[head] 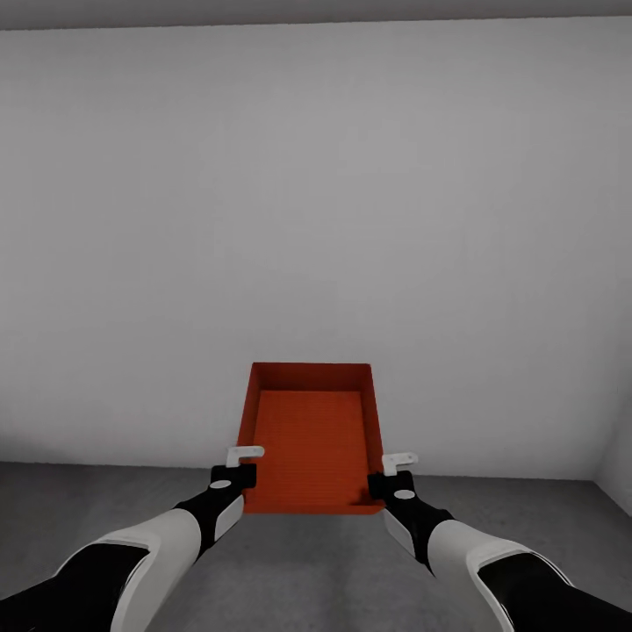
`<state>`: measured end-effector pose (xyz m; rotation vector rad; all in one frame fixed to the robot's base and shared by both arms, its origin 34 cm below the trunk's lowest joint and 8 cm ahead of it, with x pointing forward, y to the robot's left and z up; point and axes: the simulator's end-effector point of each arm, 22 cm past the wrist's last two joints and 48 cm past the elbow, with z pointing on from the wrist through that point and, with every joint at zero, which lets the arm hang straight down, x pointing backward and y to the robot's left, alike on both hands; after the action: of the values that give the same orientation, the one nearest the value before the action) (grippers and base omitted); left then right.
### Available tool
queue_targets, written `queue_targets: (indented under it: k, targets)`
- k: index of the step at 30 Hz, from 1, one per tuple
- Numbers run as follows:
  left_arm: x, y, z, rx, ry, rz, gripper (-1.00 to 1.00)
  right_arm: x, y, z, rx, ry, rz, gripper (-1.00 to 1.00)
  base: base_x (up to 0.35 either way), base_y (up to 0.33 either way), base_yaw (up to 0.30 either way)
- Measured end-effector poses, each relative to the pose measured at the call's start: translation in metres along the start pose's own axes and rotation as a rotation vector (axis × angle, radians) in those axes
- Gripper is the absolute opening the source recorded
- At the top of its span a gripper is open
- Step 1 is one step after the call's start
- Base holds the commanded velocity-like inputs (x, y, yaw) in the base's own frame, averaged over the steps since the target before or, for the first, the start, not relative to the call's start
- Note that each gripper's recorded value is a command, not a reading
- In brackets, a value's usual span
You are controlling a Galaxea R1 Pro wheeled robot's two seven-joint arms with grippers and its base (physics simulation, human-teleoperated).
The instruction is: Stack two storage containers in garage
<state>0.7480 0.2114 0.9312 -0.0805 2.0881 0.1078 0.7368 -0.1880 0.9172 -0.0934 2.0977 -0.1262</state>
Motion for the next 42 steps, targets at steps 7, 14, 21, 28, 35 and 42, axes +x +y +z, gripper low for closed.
queue_targets:
  k: [7,14,21,28,35,42]
  targets:
    - [0.0,0.0,0.0,0.0,0.0,0.0,-1.0,0.0,0.0,0.0,0.0,0.0,0.0,-1.0,0.0,0.0,0.0]
    - [0.003,0.0,0.002,0.0,0.006,0.0,-1.0,0.003,0.001,0.001,-0.001,0.006,-0.001,-1.0,0.0,0.0,0.0]
    - [0.01,0.0,0.004,0.0,0.017,0.001,-1.0,0.009,0.001,0.004,-0.002,0.017,-0.002,-1.0,0.0,0.0,0.0]
    - [0.016,-0.001,0.007,0.0,0.028,0.003,-1.0,0.016,0.002,0.007,-0.003,0.028,-0.002,-1.0,0.0,0.0,0.0]
    - [0.023,-0.001,0.01,-0.001,0.04,0.004,-1.0,0.022,0.003,0.01,-0.005,0.04,-0.002,-1.0,0.0,0.0,0.0]
    - [0.029,-0.001,0.013,-0.001,0.051,0.005,-1.0,0.029,0.004,0.012,-0.006,0.051,-0.003,-1.0,0.0,0.0,0.0]
